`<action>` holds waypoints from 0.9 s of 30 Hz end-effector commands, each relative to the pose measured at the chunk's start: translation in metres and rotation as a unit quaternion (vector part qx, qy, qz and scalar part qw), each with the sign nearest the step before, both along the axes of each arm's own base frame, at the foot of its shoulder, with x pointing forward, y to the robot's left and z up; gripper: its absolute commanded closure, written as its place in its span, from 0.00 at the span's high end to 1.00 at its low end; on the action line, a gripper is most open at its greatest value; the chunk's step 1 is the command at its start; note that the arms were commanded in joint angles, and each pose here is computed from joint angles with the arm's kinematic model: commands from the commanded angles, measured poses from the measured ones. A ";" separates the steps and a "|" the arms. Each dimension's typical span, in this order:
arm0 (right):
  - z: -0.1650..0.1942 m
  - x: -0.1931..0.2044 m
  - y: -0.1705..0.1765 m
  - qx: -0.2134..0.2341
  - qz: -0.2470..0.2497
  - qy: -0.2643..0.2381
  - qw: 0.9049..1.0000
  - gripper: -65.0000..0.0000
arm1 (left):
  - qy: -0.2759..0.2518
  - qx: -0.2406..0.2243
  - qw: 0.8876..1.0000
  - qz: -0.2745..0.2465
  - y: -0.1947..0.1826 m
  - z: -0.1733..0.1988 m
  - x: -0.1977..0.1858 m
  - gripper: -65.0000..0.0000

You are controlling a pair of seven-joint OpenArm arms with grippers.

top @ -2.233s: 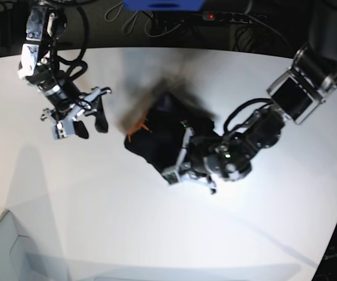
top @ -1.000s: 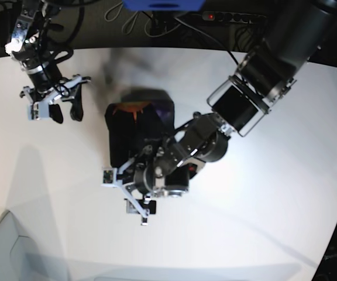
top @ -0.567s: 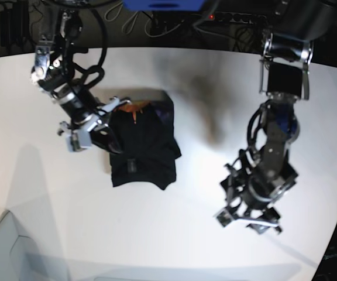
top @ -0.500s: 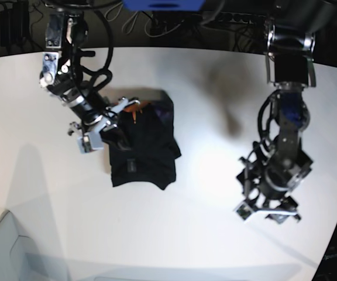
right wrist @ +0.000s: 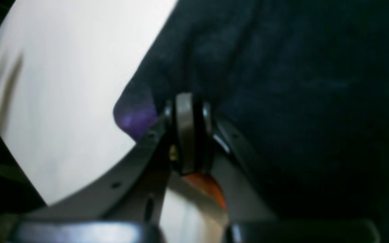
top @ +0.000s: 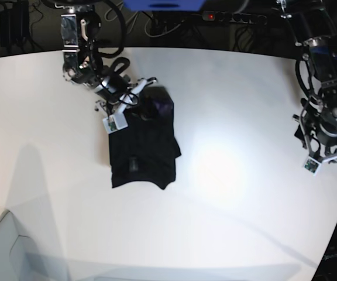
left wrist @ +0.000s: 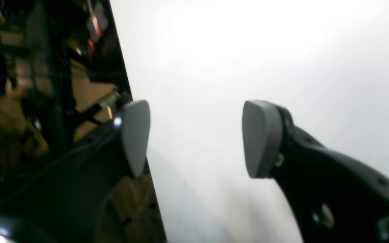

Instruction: Layout the t-shirt on the table in an organized manner, then fold the t-shirt properly

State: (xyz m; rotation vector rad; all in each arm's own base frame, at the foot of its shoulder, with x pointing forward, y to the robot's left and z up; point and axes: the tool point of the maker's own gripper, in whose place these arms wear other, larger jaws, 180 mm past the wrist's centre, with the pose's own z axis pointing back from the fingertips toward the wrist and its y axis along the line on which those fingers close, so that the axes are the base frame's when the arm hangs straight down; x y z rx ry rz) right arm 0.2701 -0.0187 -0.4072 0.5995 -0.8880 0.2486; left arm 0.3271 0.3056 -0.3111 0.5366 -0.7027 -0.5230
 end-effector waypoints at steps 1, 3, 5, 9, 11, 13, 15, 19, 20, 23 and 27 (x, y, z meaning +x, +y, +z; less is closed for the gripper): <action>0.000 0.001 0.001 -0.001 0.004 -0.001 1.000 0.04 | -0.024 0.006 1.000 0.000 0.004 0.015 0.006 0.63; -0.007 -0.002 0.001 0.000 0.004 0.010 1.000 0.03 | -0.018 0.006 1.000 0.000 0.004 0.011 0.002 0.63; -0.010 -0.003 0.002 0.000 0.006 0.014 1.000 0.03 | -0.015 0.006 1.000 0.000 0.004 0.009 0.001 0.63; 0.009 0.003 0.001 -0.001 0.005 -0.015 1.000 0.03 | -0.013 0.008 1.000 0.002 0.005 0.008 -0.001 0.63; 0.032 0.008 0.000 -0.003 0.003 -0.049 0.999 0.03 | -0.012 0.009 1.000 0.004 0.006 0.008 -0.001 0.63; 0.052 0.013 -0.001 -0.004 0.002 -0.078 0.997 0.03 | -0.009 0.008 1.000 0.006 0.007 0.006 -0.004 0.63; 0.069 0.017 -0.002 -0.005 0.002 -0.102 0.995 0.03 | -0.004 0.008 1.000 0.004 0.006 0.002 -0.008 0.63; 0.074 0.023 -0.015 -0.014 -0.014 -0.111 0.994 0.03 | 0.001 0.012 1.000 0.006 0.007 0.001 -0.013 0.63; 0.070 0.024 -0.023 -0.017 -0.025 -0.105 0.994 0.03 | 0.002 0.013 1.000 0.007 0.009 0.000 -0.018 0.63; 0.059 0.029 -0.037 -0.020 -0.043 -0.091 0.995 0.03 | 0.007 0.012 1.000 0.013 0.012 -0.004 -0.027 0.63; 0.027 0.028 -0.052 -0.021 -0.065 -0.047 0.997 0.03 | 0.022 0.012 1.000 0.013 0.011 -0.012 -0.037 0.63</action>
